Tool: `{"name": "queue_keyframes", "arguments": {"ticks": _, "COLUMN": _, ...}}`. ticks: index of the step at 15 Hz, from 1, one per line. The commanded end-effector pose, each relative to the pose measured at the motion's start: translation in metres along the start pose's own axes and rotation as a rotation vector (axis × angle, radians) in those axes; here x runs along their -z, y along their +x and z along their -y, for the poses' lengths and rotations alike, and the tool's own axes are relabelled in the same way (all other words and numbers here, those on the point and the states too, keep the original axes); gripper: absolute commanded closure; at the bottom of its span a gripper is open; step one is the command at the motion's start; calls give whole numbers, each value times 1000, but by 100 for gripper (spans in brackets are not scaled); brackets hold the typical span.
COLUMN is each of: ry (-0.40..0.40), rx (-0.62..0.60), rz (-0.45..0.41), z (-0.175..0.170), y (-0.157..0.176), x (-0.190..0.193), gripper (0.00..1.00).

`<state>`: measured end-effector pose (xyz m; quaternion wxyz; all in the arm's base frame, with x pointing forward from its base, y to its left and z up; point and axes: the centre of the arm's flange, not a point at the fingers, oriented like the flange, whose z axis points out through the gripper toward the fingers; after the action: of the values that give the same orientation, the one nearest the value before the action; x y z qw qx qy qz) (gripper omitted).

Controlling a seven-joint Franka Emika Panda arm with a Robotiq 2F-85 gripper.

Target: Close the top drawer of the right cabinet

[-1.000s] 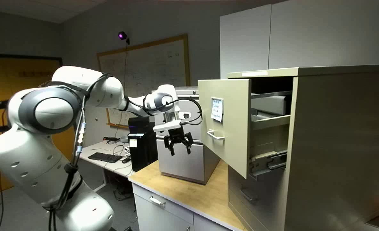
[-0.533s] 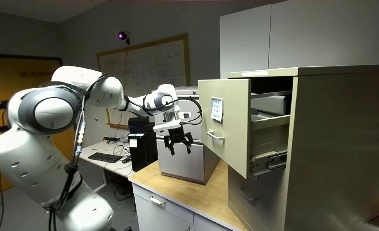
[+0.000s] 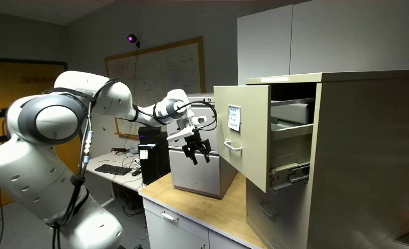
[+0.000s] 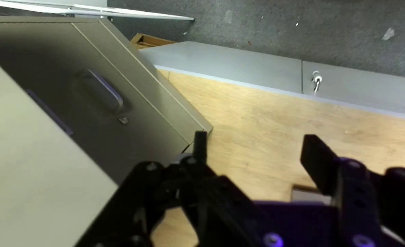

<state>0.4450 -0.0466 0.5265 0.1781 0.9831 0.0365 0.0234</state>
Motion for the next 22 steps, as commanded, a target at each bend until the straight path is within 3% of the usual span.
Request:
{"name": "queue_keyframes", "arguments": {"ticks": 1, "ry": -115, "rx": -124, "rz": -104, "z": -7, "y": -18, "x": 27, "gripper": 58}}
{"name": "queue_keyframes", "arguments": {"ticks": 7, "ry": -252, "rx": -374, "rz": -241, "z": -45, "y": -50, "x": 53, "gripper": 100}}
{"name": "queue_keyframes", "arguments": {"ticks": 12, "ry": -370, "rx": -487, "rz": -467, "z": -76, "y": -51, "x": 59, "gripper": 100}}
{"name": "queue_keyframes", "arguments": {"ticks": 16, "ry": -403, "rx": -578, "rz": -584, "z": -69, "y": -40, "x": 48, "gripper": 100}}
{"name": "queue_keyframes", "arguments": {"ticks": 22, "ry": -508, "rx": -649, "rz": -659, "z": -83, "y": -1, "x": 27, "gripper": 100}}
